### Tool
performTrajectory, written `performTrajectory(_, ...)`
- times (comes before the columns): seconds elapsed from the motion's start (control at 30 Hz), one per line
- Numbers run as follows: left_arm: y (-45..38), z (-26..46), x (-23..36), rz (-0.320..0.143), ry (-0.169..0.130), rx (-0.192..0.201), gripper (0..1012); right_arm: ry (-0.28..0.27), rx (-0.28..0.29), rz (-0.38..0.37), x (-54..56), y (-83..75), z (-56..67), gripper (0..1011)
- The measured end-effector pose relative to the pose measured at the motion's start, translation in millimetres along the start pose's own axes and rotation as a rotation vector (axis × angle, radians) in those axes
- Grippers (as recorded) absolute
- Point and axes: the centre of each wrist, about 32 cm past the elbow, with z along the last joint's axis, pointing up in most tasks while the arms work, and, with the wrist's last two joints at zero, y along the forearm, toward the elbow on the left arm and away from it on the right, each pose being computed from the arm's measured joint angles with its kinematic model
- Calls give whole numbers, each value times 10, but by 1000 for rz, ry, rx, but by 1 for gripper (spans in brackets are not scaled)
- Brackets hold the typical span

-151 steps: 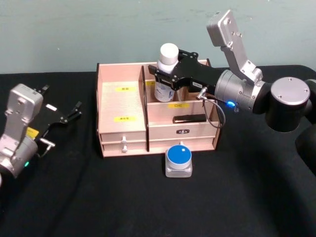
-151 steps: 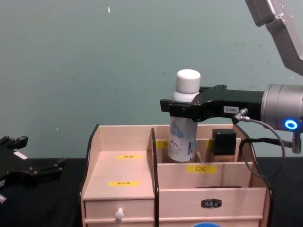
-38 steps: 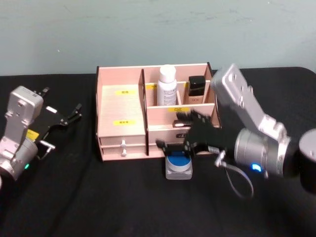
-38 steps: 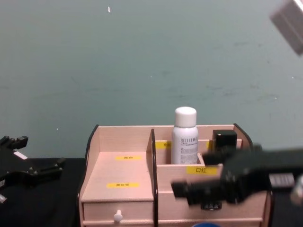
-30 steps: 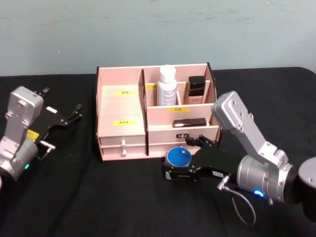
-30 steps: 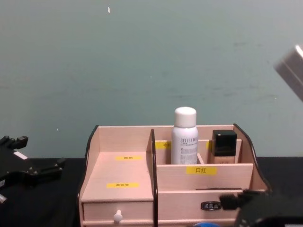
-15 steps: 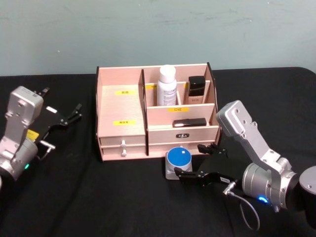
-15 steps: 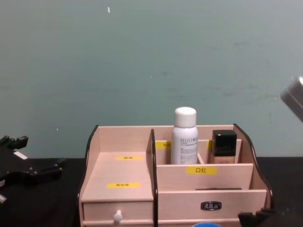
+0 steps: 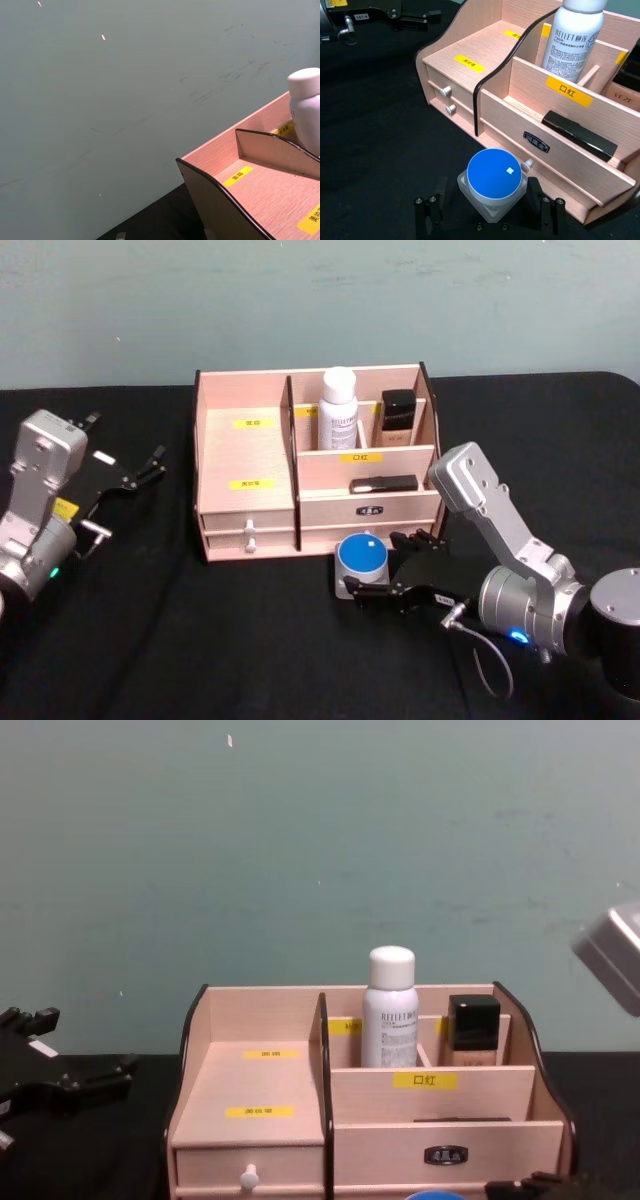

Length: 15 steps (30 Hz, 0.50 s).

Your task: Pick up the facial cleanser and watermelon frost from the table and place them into the tiered storage box.

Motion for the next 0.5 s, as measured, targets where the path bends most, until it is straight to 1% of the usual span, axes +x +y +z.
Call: performTrajectory(0.5,0,0,0,0,0,0,1009,0,2,16,21,116,-33,1003)
